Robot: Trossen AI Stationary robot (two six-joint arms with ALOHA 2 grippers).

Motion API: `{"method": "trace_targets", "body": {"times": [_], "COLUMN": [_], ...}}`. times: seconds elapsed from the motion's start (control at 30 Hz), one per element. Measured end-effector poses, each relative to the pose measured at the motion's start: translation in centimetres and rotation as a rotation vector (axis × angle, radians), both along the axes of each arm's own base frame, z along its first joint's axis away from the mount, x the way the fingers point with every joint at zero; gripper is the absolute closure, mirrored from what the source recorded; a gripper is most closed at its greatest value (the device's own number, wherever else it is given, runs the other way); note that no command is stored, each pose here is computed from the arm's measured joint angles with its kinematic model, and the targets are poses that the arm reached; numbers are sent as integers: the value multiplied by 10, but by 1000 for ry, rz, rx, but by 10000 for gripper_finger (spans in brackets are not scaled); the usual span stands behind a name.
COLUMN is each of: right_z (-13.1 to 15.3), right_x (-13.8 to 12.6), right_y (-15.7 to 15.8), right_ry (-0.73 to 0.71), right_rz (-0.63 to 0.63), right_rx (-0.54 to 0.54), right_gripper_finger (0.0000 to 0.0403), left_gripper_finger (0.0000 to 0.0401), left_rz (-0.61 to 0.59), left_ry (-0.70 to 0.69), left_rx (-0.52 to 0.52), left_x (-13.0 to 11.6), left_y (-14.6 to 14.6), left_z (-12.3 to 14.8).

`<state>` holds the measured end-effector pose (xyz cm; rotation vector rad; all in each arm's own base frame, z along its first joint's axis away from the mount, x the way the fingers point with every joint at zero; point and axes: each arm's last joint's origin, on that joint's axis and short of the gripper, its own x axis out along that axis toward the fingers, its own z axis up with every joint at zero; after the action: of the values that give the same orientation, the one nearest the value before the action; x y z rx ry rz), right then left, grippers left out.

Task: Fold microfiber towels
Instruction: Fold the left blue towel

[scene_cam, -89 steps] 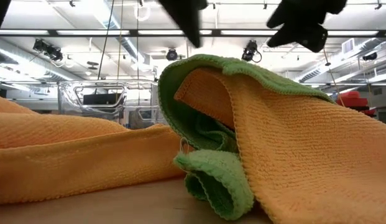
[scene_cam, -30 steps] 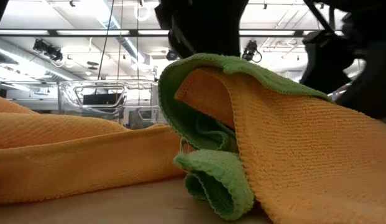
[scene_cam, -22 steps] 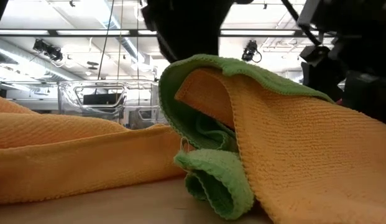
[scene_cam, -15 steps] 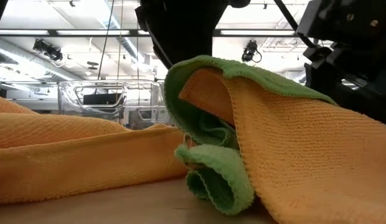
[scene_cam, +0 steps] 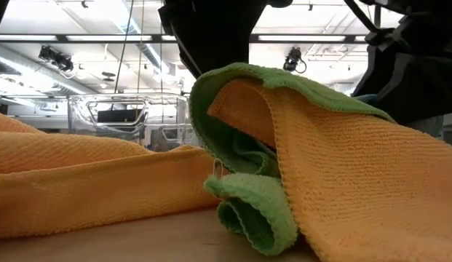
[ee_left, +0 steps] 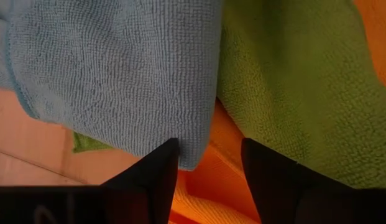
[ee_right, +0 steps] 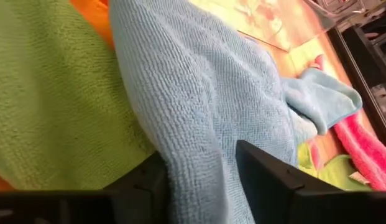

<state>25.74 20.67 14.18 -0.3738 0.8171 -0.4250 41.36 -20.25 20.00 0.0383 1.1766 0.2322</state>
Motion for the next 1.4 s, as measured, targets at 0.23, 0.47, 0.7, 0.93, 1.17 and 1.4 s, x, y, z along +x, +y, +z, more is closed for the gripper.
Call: {"method": "trace_targets", "body": {"times": [0.23, 0.47, 0.7, 0.93, 1.17, 1.4], "right_z": [-2, 27, 67, 88, 96, 97], "right_x": [2, -4, -8, -10, -5, 4], "right_y": [-1, -3, -15, -29, -48, -63], "right_ry": [75, 99, 71, 97, 110, 142], "right_rz": [24, 88, 128, 138, 30, -67], "right_rx": [53, 179, 342, 520, 675, 834], "right_gripper_finger": [334, 393, 393, 393, 393, 393], "left_gripper_finger": [225, 225, 223, 218, 171, 111], "left_rz": [10, -71, -80, 34, 154, 172], "left_ry": [-2, -32, -93, -150, -239, -304], "left_rx": [-15, -46, -76, -141, -226, -206], "left_x": [-1, -9, -8, -8, 1, 10], "left_y": [0, -4, -5, -4, 0, 10], "left_z": [2, 27, 39, 47, 51, 54]}}
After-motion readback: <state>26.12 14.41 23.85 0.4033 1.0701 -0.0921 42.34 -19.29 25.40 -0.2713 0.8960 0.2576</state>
